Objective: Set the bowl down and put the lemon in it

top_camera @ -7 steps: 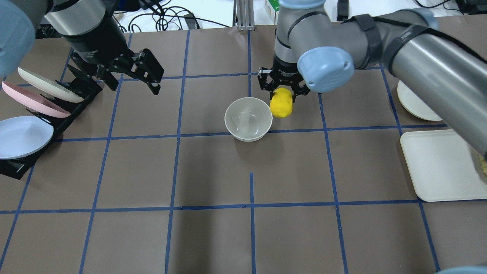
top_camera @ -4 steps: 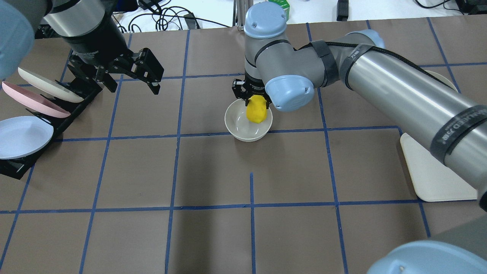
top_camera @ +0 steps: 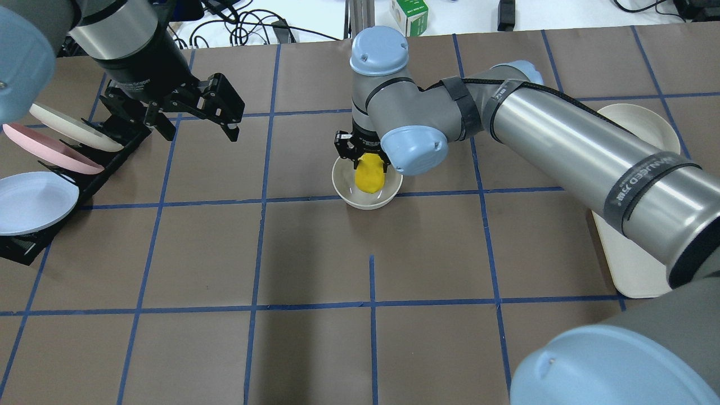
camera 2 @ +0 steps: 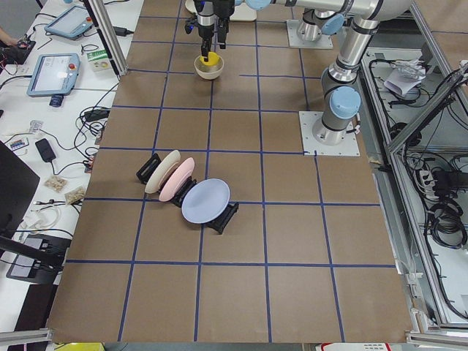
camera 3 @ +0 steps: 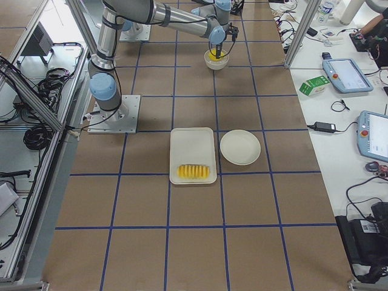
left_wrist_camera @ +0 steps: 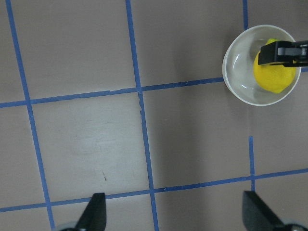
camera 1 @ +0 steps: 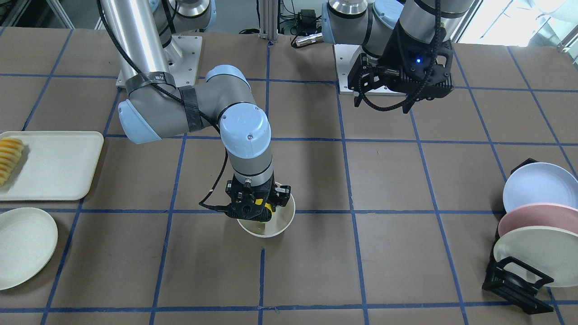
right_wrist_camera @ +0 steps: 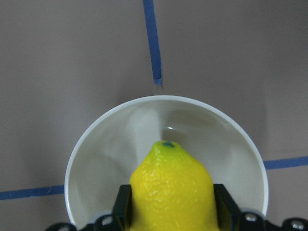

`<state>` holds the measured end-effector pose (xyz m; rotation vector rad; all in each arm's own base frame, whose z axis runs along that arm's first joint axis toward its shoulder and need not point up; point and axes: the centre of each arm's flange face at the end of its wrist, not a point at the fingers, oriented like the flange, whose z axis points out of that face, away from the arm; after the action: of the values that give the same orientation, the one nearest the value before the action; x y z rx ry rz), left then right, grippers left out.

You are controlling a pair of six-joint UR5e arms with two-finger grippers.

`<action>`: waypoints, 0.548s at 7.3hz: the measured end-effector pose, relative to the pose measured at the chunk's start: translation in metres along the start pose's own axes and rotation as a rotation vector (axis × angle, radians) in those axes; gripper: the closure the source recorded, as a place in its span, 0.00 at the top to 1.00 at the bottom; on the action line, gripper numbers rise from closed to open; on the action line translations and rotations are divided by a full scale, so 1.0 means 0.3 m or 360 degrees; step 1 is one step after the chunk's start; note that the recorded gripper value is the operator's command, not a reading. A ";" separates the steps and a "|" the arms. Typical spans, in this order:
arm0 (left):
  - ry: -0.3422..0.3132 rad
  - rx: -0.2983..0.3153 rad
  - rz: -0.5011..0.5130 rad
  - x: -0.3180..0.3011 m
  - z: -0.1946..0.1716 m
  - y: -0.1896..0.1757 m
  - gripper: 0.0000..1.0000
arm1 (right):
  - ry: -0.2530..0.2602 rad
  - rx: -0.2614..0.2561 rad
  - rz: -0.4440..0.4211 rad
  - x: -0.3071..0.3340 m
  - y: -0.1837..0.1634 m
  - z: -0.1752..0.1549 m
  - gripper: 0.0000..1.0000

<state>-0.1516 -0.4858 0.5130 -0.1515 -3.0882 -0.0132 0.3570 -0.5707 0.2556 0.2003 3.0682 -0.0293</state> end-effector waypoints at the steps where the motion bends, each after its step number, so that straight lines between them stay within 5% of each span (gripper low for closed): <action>1: 0.0000 0.0001 -0.0001 0.000 -0.001 0.001 1.00 | 0.0007 -0.0019 -0.0010 -0.005 0.001 0.030 0.13; 3: 0.0000 0.0003 -0.0003 0.001 -0.001 0.001 1.00 | 0.0019 -0.0057 -0.0019 -0.010 -0.003 0.090 0.23; 4: -0.0001 0.0003 -0.0003 0.000 -0.001 0.002 1.00 | 0.0011 -0.0077 -0.0019 -0.014 -0.002 0.110 0.42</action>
<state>-0.1516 -0.4853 0.5134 -0.1485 -3.0888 -0.0099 0.3631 -0.5727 0.2231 0.1796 3.0733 0.0449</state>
